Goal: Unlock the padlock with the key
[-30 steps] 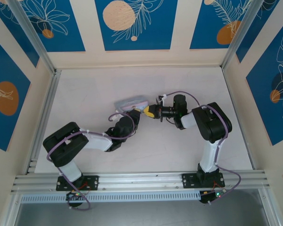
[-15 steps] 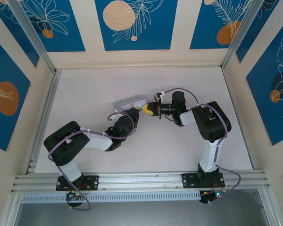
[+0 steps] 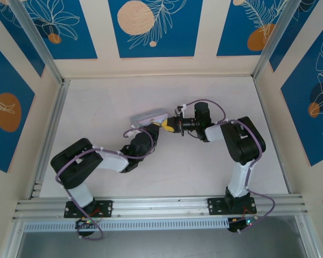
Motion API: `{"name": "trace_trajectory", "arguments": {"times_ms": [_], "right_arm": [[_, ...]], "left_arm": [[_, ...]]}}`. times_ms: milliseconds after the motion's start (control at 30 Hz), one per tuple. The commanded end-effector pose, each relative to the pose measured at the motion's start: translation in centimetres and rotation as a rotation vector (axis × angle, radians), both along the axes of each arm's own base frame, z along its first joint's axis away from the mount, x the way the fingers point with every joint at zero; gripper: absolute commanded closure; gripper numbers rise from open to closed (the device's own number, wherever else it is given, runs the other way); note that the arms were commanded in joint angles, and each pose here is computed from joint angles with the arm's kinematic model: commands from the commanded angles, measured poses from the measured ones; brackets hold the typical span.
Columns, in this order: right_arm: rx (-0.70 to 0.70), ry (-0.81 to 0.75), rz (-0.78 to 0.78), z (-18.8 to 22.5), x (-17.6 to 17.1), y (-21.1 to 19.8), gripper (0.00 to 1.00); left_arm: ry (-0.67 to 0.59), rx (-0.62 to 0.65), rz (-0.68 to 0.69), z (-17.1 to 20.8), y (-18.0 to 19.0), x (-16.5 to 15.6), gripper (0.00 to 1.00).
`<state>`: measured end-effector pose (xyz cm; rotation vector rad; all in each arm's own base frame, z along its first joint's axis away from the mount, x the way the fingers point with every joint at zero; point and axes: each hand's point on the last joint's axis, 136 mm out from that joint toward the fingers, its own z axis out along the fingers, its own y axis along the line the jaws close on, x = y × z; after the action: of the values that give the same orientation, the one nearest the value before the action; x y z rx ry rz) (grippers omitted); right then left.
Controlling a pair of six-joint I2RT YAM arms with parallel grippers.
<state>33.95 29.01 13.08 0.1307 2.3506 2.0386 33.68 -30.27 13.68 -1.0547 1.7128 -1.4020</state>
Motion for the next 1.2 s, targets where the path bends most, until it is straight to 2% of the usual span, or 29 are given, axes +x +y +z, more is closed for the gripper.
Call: {"name": "trace_trajectory", "arguments": {"times_ms": [0, 33, 200, 267, 500, 967, 1067, 1167], "right_arm": [[0.048, -0.120, 0.149, 3.3, -3.1, 3.5, 1.00], [0.046, -0.117, 0.143, 3.3, -3.0, 3.3, 0.98], [0.019, -0.096, 0.094, 2.7, -2.8, 1.9, 0.61], [0.008, -0.090, 0.076, 2.5, -2.9, 1.2, 0.53], [-0.096, -0.015, 0.035, 0.1, -4.0, -1.2, 0.34], [-0.354, -0.001, 0.022, -2.4, -9.1, -5.1, 0.31], [-0.440, -0.053, 0.024, -2.7, -9.8, -5.5, 0.34], [-0.602, -0.189, 0.022, -2.9, -9.7, -5.7, 0.38]], "left_arm": [[-0.020, -0.072, -0.321, 1.5, -6.3, -4.1, 1.00], [-0.015, -0.064, -0.317, 1.2, -6.1, -4.1, 1.00], [0.007, -0.019, -0.284, -0.5, -4.8, -4.3, 1.00], [0.009, -0.002, -0.272, -1.1, -4.3, -4.3, 1.00], [0.013, 0.063, -0.258, -2.5, -3.1, -4.4, 1.00], [0.022, 0.149, -0.257, -4.0, -1.4, -4.5, 1.00], [0.022, 0.153, -0.264, -4.0, -1.4, -4.4, 1.00], [0.026, 0.149, -0.279, -3.8, -1.4, -4.4, 1.00]]}}
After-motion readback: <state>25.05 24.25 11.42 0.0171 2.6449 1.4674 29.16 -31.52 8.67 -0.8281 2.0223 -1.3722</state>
